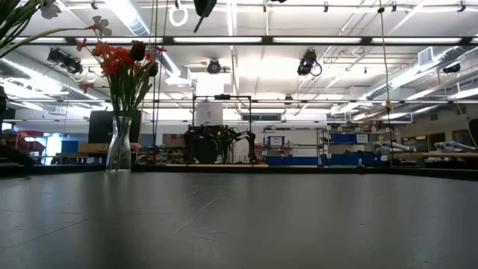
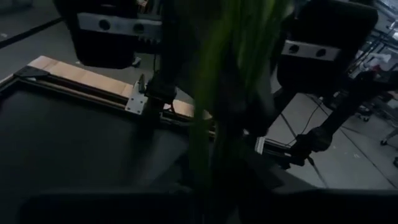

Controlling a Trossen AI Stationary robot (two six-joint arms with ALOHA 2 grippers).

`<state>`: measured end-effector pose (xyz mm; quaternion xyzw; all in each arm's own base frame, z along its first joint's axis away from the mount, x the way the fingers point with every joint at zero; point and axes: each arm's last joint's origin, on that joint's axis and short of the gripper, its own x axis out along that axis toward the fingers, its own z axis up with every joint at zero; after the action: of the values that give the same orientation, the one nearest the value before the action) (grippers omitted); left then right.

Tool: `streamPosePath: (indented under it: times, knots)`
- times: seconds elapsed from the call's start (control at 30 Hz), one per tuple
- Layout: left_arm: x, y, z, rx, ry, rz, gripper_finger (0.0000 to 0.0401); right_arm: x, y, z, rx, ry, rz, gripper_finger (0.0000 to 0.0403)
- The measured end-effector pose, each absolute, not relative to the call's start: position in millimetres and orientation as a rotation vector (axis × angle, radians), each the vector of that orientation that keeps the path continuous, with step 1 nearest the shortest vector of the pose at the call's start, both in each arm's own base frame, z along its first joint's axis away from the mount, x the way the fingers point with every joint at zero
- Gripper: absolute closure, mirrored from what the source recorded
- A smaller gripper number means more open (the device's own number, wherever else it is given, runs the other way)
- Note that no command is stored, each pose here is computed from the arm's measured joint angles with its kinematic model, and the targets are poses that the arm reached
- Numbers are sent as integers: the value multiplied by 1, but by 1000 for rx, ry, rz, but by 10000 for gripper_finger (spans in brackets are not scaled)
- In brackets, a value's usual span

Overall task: Sort flowers into vase by color
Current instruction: Put the white flowers into the yellow vase

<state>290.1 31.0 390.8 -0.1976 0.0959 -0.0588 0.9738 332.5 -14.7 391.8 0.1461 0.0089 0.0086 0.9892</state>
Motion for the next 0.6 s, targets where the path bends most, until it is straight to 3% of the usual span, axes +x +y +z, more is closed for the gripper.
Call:
streamPosePath:
  times: [0.17, 0.43, 0.6]
  knots:
    - [290, 31, 391, -343, 193, -124, 389, 332, -15, 391, 341, 27, 11, 360]
    - [282, 35, 397, -287, 166, -84, 393, 316, -16, 404, 364, 2, -44, 246]
    - [261, 43, 411, -231, 121, -28, 394, 282, -17, 421, 340, 17, -143, 225]
